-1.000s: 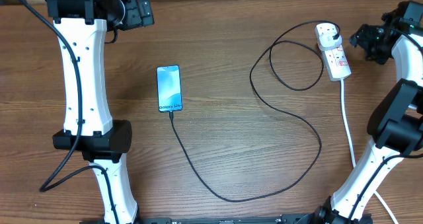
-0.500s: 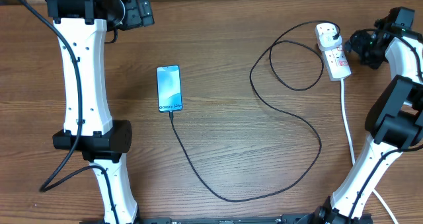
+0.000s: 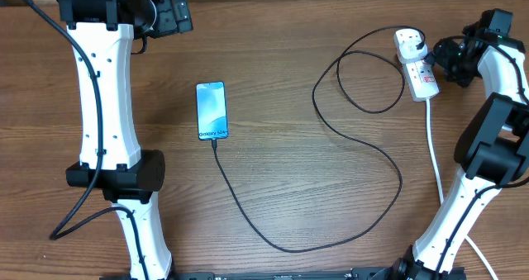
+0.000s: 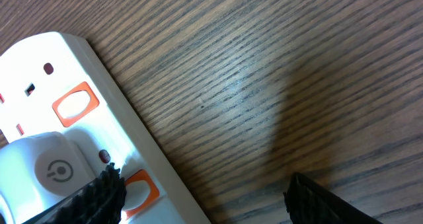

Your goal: Plug charger to phone and switch on socket

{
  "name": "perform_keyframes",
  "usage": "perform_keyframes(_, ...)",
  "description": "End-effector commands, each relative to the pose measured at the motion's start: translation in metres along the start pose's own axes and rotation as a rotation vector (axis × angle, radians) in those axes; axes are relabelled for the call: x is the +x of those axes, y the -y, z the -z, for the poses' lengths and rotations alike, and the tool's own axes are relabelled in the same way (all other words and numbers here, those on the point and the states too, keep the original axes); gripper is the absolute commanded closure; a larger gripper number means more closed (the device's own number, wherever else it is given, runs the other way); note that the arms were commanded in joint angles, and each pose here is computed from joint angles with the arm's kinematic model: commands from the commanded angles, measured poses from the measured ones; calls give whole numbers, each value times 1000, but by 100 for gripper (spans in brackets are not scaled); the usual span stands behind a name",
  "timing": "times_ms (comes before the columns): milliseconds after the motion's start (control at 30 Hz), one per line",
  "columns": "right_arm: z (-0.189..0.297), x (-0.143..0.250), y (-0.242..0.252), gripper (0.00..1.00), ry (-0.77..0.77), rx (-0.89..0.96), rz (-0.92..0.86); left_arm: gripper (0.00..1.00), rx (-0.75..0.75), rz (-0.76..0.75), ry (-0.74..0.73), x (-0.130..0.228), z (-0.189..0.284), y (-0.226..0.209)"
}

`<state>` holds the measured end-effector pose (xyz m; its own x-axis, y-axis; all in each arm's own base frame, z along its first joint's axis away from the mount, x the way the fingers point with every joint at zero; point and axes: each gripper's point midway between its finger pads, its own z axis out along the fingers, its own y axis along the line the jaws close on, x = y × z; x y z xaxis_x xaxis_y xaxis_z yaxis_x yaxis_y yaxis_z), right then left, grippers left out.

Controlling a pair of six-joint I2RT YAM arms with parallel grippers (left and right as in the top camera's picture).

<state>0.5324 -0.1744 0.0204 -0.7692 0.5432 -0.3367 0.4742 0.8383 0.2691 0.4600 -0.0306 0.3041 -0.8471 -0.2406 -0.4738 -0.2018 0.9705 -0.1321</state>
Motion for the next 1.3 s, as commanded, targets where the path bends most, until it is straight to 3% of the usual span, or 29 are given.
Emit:
perform_keyframes(0, -5, 4, -3, 23, -23, -9, 10, 0, -11, 5, 22, -3, 7, -5)
perform_keyframes(1267, -19, 29, -8, 23, -110, -25, 5, 0, -11, 5, 22, -3, 7, -5)
